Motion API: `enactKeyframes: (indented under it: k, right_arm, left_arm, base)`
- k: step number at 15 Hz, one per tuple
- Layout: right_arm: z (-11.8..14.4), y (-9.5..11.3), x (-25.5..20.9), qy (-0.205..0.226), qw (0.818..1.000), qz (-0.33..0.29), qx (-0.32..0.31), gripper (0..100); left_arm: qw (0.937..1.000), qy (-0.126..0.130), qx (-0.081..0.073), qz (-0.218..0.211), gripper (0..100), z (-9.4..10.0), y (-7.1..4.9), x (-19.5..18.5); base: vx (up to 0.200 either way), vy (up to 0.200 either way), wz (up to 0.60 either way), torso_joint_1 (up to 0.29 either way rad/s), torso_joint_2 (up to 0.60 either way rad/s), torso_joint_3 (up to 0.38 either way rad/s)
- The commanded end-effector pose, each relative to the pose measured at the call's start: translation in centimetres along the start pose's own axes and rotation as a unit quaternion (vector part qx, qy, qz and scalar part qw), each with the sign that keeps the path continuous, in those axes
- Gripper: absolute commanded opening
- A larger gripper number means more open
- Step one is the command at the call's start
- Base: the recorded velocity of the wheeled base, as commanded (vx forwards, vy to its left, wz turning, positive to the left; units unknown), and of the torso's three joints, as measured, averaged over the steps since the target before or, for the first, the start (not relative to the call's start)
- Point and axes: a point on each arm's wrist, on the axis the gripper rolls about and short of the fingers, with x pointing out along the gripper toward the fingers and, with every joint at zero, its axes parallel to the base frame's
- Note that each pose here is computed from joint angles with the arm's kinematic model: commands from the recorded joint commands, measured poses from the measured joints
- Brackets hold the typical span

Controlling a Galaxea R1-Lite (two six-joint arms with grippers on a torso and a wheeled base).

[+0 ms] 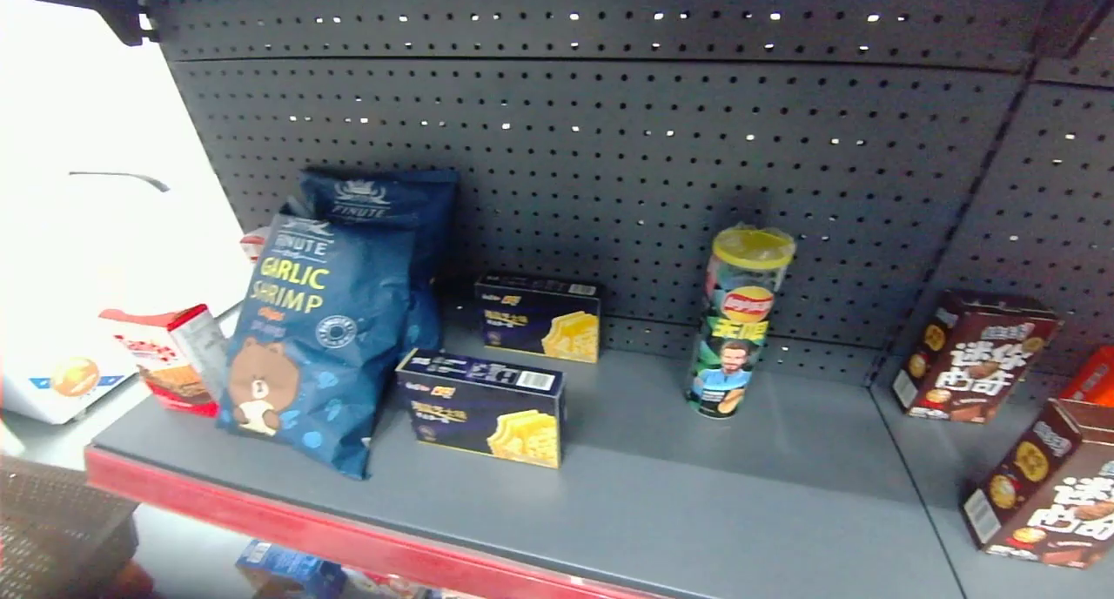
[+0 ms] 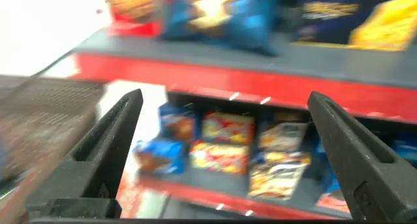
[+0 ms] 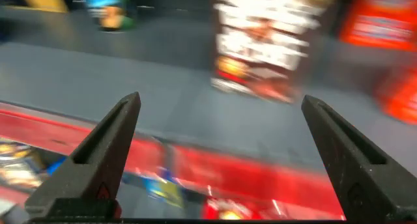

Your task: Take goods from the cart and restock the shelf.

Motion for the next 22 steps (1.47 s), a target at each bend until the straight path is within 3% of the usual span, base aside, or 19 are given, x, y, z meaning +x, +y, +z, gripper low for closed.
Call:
enactKeyframes:
  k: [1,12,19,20,21,22]
  right_arm:
    - [0.0,0.0,0.0,0.0,1.0,0.0,0.0,100]
    - [0.0,0.0,0.0,0.0,1.0,-0.001,0.001,100]
    - [0.01,0.0,0.0,-0.001,1.0,-0.001,0.001,100]
    - [0.01,0.0,0.0,-0.001,1.0,-0.001,0.001,100]
    - [0.01,0.0,0.0,-0.001,1.0,-0.001,0.001,100]
    - [0.01,0.0,0.0,-0.001,1.0,-0.001,0.001,100]
  left_arm:
    - [1.0,0.0,0.0,-0.001,100,0.0,0.0,0.0]
    - [1.0,0.0,0.001,-0.001,100,0.0,0.0,0.0]
    - [1.0,-0.001,0.002,0.002,100,0.02,0.0,0.0]
    - [0.9997,-0.006,0.024,0.008,100,0.09,0.03,-0.02]
    - [0.9983,-0.005,0.058,-0.004,100,0.12,-0.04,0.01]
    - [0.9975,-0.007,0.07,-0.013,100,0.18,-0.1,0.01]
  base:
    - [0.0,0.0,0.6,0.007,0.0,0.002]
    - [0.0,0.0,0.6,0.003,0.0,0.002]
    - [0.0,0.0,0.0,0.0,0.0,0.0]
    - [0.0,0.0,0.0,0.0,0.0,0.0]
    - [0.0,0.0,0.0,0.0,0.0,0.0]
    - [0.0,0.0,0.0,0.0,0.0,0.0]
